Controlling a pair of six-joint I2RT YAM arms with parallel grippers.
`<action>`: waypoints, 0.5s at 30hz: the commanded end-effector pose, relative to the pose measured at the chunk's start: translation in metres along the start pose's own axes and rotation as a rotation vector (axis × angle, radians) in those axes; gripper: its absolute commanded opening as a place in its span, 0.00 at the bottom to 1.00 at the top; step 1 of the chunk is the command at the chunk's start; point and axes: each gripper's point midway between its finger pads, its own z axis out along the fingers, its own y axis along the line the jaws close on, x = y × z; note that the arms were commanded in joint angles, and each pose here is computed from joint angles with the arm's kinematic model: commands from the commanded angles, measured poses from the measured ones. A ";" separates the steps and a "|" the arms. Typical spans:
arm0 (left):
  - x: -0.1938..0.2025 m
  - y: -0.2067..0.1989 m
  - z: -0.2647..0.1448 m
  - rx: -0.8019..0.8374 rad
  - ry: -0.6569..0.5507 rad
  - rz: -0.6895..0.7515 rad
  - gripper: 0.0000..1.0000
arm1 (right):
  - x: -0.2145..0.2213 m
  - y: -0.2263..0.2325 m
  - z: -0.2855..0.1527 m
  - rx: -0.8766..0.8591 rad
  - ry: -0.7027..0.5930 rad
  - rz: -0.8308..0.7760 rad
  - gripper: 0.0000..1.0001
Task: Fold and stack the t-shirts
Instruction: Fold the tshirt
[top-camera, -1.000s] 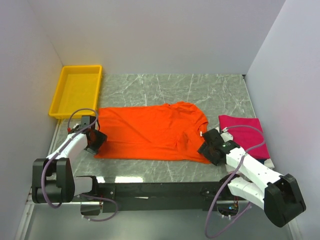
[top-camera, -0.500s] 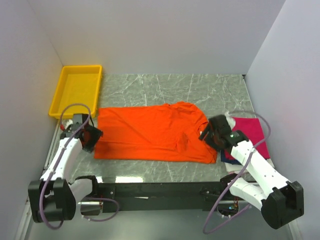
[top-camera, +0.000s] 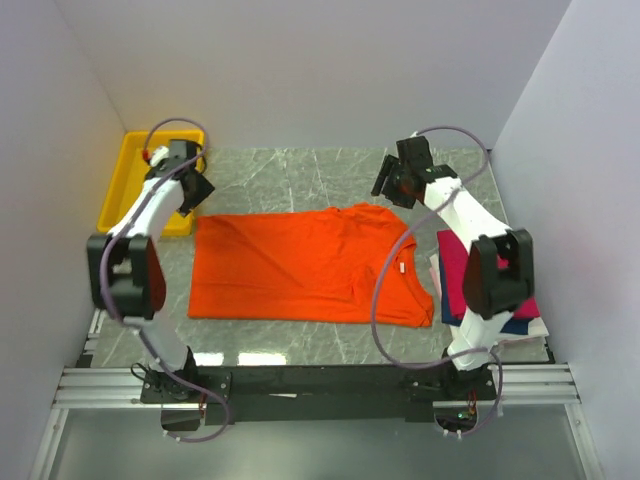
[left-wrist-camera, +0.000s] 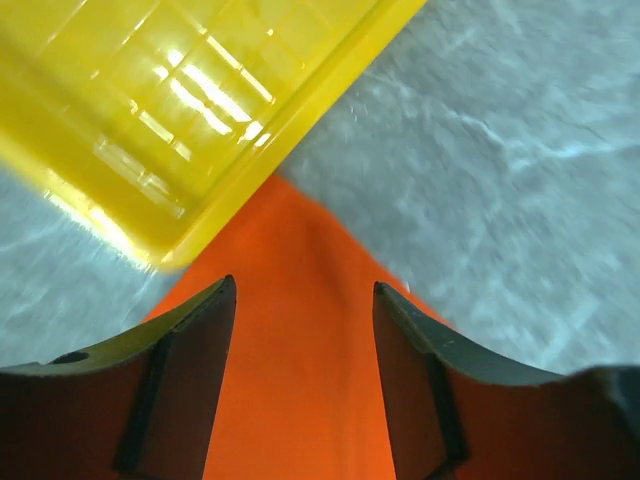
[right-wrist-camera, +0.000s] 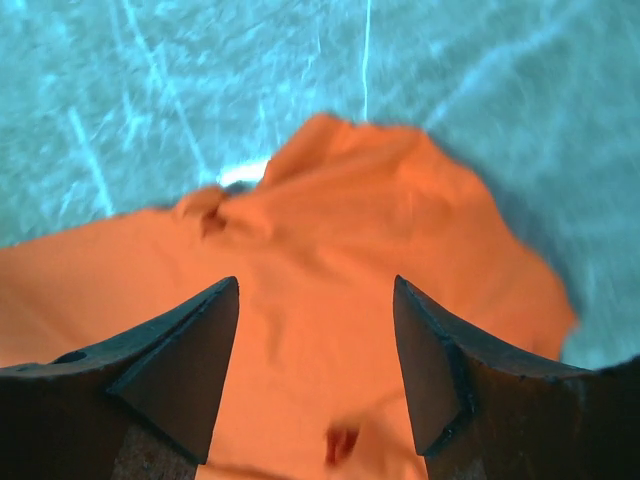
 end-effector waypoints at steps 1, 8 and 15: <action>-0.014 -0.003 0.020 -0.128 -0.064 0.057 0.62 | -0.022 0.015 0.014 -0.054 -0.009 -0.054 0.69; 0.009 -0.010 0.068 -0.265 -0.037 0.069 0.57 | -0.028 0.004 0.035 -0.037 0.002 -0.041 0.69; 0.028 0.003 0.087 -0.347 -0.011 0.021 0.53 | -0.027 -0.016 0.038 -0.004 0.006 -0.030 0.69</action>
